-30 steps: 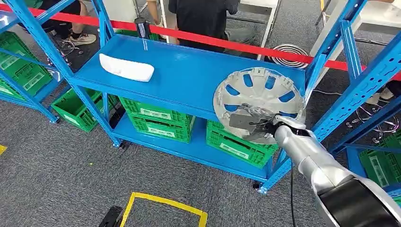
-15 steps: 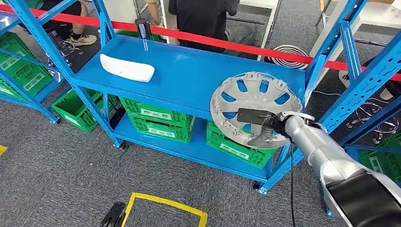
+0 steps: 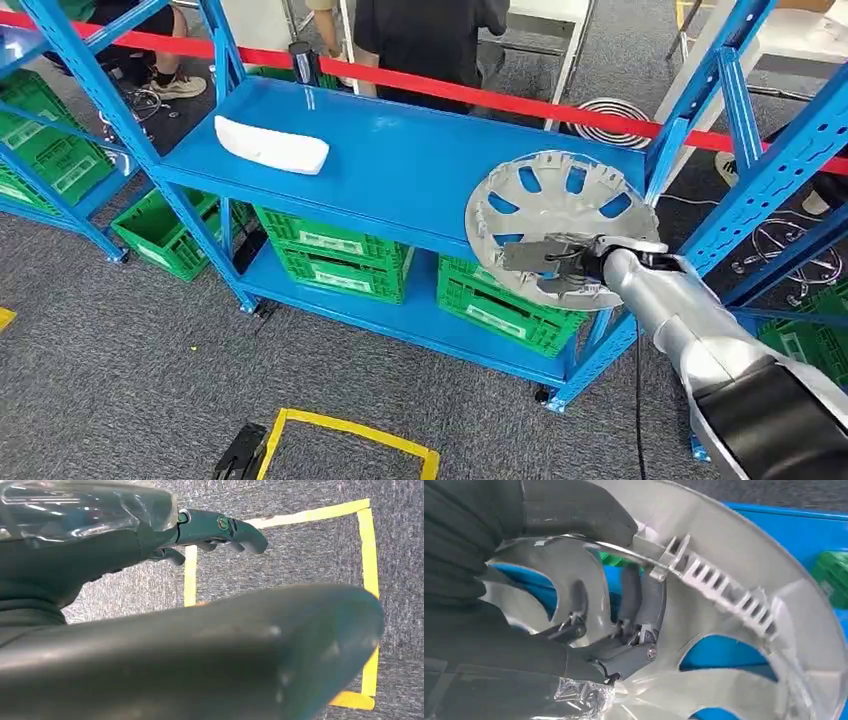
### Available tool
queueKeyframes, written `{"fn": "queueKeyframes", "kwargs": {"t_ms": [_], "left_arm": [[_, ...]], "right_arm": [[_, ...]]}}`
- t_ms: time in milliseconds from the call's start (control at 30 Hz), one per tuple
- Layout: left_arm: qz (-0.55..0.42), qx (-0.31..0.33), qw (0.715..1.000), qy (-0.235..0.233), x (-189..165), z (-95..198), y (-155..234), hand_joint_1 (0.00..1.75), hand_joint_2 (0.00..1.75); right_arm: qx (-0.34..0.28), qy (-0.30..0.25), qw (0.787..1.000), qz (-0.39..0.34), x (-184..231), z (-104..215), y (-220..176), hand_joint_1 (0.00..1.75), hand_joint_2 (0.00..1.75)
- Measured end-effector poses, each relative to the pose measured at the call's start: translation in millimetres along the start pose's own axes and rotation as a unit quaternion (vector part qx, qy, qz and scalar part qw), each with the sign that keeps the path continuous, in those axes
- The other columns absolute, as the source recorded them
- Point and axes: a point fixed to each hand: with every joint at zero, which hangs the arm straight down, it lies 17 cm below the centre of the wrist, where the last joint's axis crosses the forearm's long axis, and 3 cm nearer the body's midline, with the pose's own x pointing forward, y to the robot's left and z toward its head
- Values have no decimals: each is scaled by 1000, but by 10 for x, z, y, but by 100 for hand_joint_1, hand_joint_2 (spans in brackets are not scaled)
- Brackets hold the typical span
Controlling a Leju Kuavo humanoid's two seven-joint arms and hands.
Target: Take the parts from the cabinet and place them on the table.
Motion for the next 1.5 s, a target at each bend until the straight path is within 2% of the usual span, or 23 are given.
{"fn": "queueKeyframes", "kwargs": {"t_ms": [233,700,933,1067,1167,1333,1500], "left_arm": [[4,2,1000,-2,14,-1,-11,0,0],[5,2,1000,-3,25,-1,-30,0,0],[12,7,1000,-10,50,-2,-32,0,0],[21,29,999,-34,105,-2,32,0,0],[24,43,998,-46,94,8,47,0,0],[22,48,997,-54,57,23,20,0,0],[22,59,996,-68,101,30,40,0,0]], "right_arm": [[2,14,999,52,-57,-25,65,175,175],[3,21,997,74,-100,-35,95,175,175],[-30,29,994,102,-114,-88,65,175,175],[-81,-15,996,24,93,-156,60,175,175],[-131,-71,987,-62,333,-182,49,175,175],[-190,-149,957,-163,661,-118,-16,175,175],[-235,-232,907,-260,899,102,-253,175,175]]}}
